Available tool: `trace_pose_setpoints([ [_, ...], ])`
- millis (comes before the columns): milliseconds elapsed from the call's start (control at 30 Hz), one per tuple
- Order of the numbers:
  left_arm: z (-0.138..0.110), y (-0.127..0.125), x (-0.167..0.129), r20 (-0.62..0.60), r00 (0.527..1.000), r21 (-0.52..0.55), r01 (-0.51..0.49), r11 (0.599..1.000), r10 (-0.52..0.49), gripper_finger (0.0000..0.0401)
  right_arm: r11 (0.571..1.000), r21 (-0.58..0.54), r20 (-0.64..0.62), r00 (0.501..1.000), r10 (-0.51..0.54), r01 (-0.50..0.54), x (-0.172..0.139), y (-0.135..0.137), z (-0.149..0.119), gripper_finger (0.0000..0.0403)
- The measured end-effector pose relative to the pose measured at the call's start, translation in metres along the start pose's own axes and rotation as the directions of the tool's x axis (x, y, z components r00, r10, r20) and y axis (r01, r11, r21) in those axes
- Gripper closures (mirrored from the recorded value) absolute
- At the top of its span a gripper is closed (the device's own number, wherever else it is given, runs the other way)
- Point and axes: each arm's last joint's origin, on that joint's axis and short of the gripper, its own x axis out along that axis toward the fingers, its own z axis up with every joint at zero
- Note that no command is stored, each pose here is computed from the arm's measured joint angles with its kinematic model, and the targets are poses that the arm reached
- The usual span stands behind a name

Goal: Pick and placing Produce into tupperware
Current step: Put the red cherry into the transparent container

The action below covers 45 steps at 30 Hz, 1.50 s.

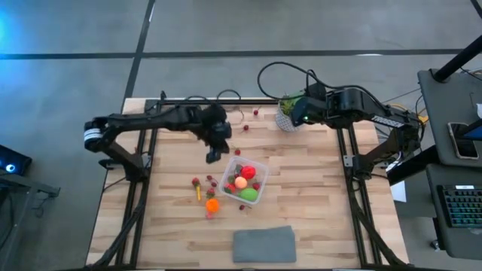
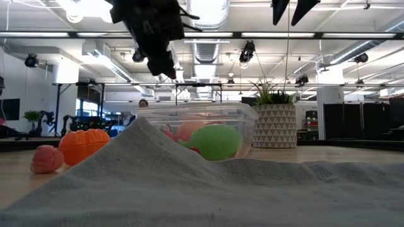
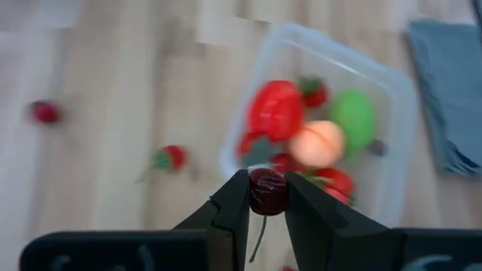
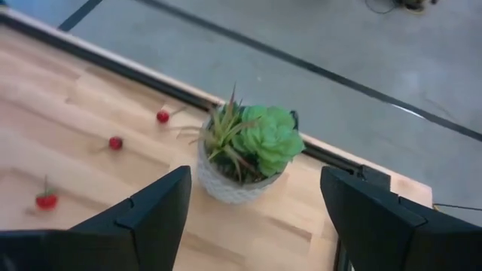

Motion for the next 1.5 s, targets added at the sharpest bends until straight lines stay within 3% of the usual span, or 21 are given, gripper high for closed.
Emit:
trace_pose_setpoints([
  [300, 0.001, -0.041, 0.056, -0.112, 0.989, 0.089, 0.109, 0.990, -0.098, 0.0345, 0.996, -0.081, -0.058, 0.998, 0.037, -0.042, 0.002, 0.002, -0.004, 0.0117],
  [433, 0.000, -0.047, 0.070, -0.136, 0.990, 0.018, -0.031, 0.999, 0.033, 0.0328, 0.995, -0.091, -0.068, 0.997, 0.042, -0.049, 0.002, 0.004, -0.006, 0.0115],
  [533, 0.000, -0.050, 0.071, -0.136, 0.988, 0.019, -0.074, 0.997, 0.076, 0.0302, 0.994, -0.093, -0.069, 0.997, 0.042, -0.049, 0.002, 0.004, -0.006, 0.0115],
  [767, 0.002, -0.052, 0.061, -0.105, 0.989, -0.121, -0.112, 0.986, 0.099, 0.0216, 0.993, -0.106, -0.066, 0.997, 0.040, -0.047, 0.003, 0.007, -0.009, 0.0115],
  [933, -0.001, -0.058, 0.032, -0.102, 0.990, -0.216, -0.119, 0.969, 0.099, 0.0172, 0.993, -0.095, -0.055, 0.997, 0.059, -0.064, 0.009, 0.014, -0.011, 0.0115],
  [1033, -0.002, -0.063, 0.002, -0.056, 0.990, -0.294, -0.137, 0.946, 0.126, 0.0166, 0.986, -0.070, -0.022, 0.988, 0.150, -0.151, 0.018, 0.028, -0.005, 0.0115],
  [1167, -0.004, -0.069, -0.047, 0.089, 0.968, -0.383, -0.183, 0.906, 0.233, 0.0166, 0.953, -0.005, 0.024, 0.953, 0.303, -0.303, 0.043, 0.050, 0.018, 0.0115],
  [1367, -0.019, -0.076, -0.109, 0.256, 0.904, -0.477, -0.189, 0.858, 0.341, 0.0166, 0.901, 0.101, -0.076, 0.900, 0.430, -0.422, 0.121, 0.064, 0.046, 0.0115],
  [1500, -0.032, -0.080, -0.136, 0.312, 0.881, -0.486, -0.173, 0.857, 0.355, 0.0166, 0.903, 0.173, -0.217, 0.878, 0.425, -0.394, 0.185, 0.070, 0.047, 0.0118],
])
